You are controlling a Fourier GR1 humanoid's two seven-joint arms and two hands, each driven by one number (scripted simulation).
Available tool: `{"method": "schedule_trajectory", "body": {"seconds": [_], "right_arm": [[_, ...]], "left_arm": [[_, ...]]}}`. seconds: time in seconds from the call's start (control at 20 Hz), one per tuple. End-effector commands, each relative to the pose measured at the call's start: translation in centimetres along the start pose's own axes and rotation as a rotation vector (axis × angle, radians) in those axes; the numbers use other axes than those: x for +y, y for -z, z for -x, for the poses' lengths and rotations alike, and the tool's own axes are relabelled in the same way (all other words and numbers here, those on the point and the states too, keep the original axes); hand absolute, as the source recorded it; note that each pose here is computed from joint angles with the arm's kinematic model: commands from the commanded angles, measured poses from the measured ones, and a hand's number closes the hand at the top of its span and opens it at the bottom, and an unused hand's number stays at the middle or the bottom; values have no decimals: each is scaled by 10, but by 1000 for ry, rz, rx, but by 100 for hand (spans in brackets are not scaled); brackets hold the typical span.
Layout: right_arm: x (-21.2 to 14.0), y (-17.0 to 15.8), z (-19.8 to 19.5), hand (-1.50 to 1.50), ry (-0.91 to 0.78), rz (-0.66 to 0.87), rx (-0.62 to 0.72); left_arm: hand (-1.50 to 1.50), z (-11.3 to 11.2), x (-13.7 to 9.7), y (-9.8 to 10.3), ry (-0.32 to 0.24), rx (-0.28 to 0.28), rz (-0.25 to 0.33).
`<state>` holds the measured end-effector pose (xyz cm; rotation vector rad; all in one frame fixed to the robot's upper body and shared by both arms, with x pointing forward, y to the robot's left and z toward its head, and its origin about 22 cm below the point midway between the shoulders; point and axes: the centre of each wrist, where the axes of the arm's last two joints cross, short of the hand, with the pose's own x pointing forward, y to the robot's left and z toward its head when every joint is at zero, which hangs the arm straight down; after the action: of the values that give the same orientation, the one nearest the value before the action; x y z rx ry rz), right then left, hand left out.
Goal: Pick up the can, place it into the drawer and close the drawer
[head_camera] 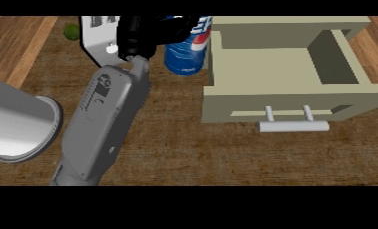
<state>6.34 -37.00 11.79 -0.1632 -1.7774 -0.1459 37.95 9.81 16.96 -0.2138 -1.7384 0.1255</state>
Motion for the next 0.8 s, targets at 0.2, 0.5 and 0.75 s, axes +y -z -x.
{"method": "schedule_trajectory", "body": {"seconds": [0.2, 0.5, 0.75], "right_arm": [[6, 4, -1, -150, 8, -8, -7], [0, -3, 4, -150, 1, -10, -4], [0, 18, -3, -150, 9, -10, -27]], "left_arm": [[150, -12, -48, 18, 22, -6, 15], [150, -32, -73, 42, 34, 10, 6], [150, -19, -84, 42, 60, 22, 31]]}}
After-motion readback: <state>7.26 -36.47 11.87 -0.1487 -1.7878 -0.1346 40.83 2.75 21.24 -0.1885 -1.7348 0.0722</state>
